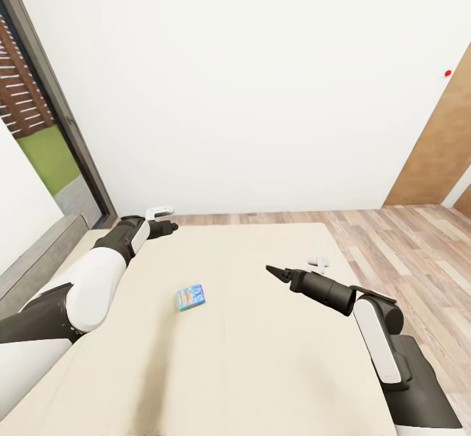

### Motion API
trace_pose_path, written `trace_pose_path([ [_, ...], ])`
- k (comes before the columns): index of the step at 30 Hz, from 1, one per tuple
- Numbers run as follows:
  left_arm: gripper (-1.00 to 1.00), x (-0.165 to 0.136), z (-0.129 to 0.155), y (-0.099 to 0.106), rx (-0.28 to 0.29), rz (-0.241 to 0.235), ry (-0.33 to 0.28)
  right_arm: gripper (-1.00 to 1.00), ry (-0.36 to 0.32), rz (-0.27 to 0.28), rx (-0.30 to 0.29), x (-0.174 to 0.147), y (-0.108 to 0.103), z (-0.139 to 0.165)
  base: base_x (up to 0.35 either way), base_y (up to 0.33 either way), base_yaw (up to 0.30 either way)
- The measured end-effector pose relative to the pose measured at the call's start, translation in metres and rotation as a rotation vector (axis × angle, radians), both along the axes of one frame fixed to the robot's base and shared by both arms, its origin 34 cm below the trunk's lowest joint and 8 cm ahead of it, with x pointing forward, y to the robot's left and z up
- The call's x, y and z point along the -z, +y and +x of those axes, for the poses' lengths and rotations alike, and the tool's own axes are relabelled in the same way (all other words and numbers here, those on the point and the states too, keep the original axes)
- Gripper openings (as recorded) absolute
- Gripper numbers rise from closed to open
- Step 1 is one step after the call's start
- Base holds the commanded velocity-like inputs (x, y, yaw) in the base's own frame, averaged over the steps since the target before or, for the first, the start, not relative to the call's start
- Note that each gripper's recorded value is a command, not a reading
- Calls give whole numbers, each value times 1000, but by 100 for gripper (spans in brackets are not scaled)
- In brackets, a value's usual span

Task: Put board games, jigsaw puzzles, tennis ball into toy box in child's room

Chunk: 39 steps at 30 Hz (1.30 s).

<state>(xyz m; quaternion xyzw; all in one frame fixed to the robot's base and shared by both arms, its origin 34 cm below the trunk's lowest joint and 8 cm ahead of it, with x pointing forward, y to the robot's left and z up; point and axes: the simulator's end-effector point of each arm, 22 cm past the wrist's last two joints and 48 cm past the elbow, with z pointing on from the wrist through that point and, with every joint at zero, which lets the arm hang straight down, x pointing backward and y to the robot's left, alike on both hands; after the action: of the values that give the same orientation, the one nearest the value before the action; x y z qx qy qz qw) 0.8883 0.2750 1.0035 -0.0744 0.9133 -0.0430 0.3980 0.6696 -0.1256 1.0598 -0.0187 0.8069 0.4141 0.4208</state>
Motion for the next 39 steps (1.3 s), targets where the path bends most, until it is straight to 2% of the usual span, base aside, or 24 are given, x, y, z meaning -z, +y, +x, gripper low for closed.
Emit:
trace_pose_path([
  [21, 100, 16, 5, 5, -11, -1, 8, 100, 41, -1, 3, 22, -1, 2, 0, 0, 0],
  [25, 100, 2, 14, 10, -24, -1, -19, 100, 47, -1, 3, 26, -1, 2, 0, 0, 0],
  [30, 100, -5, 14, 9, -28, -19, 14, 100, 55, -1, 2, 30, -1, 2, 0, 0, 0],
  [33, 100, -19, 18, 10, -32, -26, 21, 100, 61, -1, 2, 34, -2, 2, 0, 0, 0],
  [35, 100, -39, 27, 10, -32, -32, 7, 100, 65, -1, 1, 35, -2, 2, 0, 0, 0],
  [39, 100, -54, 36, 7, -29, -36, -8, 100, 72, -1, 1, 40, -2, 2, 0, 0, 0],
])
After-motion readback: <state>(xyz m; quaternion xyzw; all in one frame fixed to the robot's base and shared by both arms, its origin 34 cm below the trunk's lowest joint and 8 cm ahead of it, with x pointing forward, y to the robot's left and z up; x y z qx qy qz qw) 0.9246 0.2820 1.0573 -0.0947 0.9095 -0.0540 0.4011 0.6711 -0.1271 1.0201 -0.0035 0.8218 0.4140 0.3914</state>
